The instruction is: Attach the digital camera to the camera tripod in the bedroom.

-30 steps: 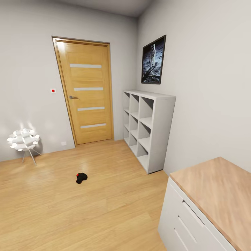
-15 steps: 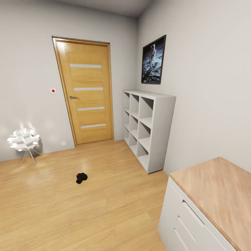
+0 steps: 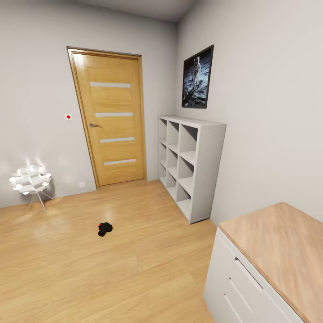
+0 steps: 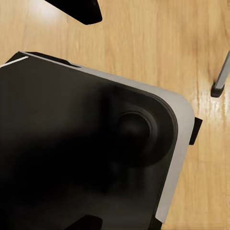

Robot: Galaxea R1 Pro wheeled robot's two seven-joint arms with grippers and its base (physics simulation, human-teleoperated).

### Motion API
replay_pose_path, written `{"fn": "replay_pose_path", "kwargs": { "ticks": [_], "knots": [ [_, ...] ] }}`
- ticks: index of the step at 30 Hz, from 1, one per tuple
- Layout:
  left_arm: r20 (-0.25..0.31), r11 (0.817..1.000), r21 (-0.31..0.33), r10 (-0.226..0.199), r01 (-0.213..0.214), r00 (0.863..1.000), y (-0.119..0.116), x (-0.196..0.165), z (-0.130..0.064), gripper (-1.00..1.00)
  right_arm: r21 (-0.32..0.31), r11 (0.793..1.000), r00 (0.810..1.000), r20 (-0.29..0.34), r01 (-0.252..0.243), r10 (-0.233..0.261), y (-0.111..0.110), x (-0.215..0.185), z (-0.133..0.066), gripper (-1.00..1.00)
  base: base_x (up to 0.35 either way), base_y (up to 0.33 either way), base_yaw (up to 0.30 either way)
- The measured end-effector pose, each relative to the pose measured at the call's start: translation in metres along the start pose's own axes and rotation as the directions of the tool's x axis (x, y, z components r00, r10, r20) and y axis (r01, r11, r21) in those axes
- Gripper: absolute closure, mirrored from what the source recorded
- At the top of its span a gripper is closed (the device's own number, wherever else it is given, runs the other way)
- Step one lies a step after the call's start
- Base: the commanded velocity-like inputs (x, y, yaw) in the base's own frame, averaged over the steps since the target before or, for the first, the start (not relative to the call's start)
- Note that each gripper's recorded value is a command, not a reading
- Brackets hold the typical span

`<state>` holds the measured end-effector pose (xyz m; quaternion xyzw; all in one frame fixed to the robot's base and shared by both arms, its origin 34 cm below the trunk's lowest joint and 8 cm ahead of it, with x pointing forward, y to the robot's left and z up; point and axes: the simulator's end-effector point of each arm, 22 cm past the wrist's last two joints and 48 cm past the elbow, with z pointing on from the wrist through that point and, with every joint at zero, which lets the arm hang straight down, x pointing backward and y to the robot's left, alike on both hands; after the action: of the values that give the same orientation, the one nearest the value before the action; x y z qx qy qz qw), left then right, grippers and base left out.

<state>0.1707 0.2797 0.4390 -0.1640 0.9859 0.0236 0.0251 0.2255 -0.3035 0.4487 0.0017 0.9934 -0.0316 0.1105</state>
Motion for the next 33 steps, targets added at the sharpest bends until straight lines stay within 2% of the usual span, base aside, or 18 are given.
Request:
{"fn": "replay_pose_path", "kwargs": {
  "ticks": [13,16,27,33],
  "knots": [
    [0.0,1.0,0.001,-0.001,0.001,1.0,-0.001,0.001,0.0,-1.0,-0.041,0.985,0.986,-0.01,0.167,-0.167,0.01,0.007,0.0,-1.0,0.0,0.0,0.0],
    [0.0,1.0,0.001,-0.002,0.002,1.0,-0.001,0.001,0.0,-1.0,-0.055,0.982,0.983,-0.012,0.181,-0.182,0.013,0.008,-0.001,-1.0,0.0,0.0,0.0],
    [-0.001,1.0,0.0,-0.002,0.002,1.0,-0.001,0.001,0.0,-1.0,-0.057,0.982,0.983,-0.014,0.182,-0.183,0.013,0.009,-0.001,-1.0,0.003,0.0,0.0],
    [-0.006,1.0,0.0,0.0,0.0,1.0,0.0,0.004,0.0,-1.0,-0.051,0.983,0.984,-0.015,0.178,-0.179,0.012,0.009,-0.001,-1.0,0.197,0.0,0.0]
  ]
}}
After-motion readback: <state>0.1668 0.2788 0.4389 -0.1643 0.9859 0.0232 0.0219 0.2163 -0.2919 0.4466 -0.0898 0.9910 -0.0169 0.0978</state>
